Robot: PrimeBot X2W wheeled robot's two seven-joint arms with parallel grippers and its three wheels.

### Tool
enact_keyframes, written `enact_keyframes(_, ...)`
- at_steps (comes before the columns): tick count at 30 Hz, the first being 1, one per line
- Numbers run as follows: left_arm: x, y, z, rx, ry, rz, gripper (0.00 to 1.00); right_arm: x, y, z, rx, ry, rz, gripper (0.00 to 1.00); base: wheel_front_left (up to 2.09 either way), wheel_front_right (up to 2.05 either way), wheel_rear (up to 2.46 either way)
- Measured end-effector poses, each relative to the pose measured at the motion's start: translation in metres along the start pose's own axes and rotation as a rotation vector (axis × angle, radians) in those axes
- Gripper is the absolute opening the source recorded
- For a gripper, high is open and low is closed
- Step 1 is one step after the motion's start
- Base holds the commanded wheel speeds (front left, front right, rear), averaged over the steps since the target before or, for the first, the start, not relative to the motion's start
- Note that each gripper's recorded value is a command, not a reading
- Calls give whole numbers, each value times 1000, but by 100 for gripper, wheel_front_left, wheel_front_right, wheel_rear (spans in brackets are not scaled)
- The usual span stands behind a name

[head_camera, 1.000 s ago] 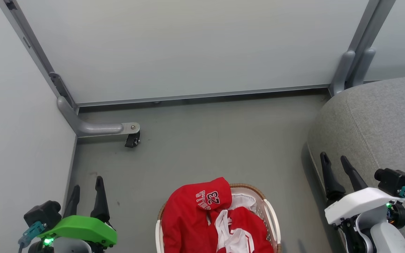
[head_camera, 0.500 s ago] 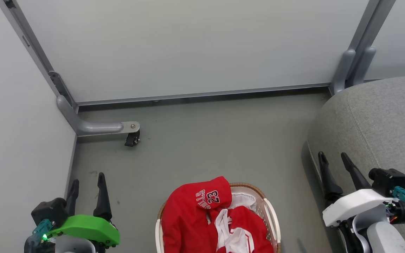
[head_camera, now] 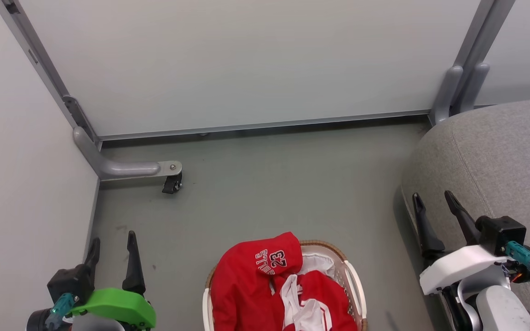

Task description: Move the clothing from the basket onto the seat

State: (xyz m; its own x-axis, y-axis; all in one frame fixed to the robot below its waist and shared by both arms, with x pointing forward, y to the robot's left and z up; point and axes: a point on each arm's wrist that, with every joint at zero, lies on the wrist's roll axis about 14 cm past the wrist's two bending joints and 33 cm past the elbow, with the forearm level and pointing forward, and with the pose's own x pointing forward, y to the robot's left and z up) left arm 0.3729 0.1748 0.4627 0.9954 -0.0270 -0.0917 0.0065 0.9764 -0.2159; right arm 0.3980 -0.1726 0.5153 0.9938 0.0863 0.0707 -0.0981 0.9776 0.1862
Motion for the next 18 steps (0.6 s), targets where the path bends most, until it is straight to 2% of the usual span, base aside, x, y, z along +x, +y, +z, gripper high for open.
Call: enact_keyframes(18,-14,2,-9,102,2,-2,100,-14,6,-11,-119,17,27,100,0,0,0)
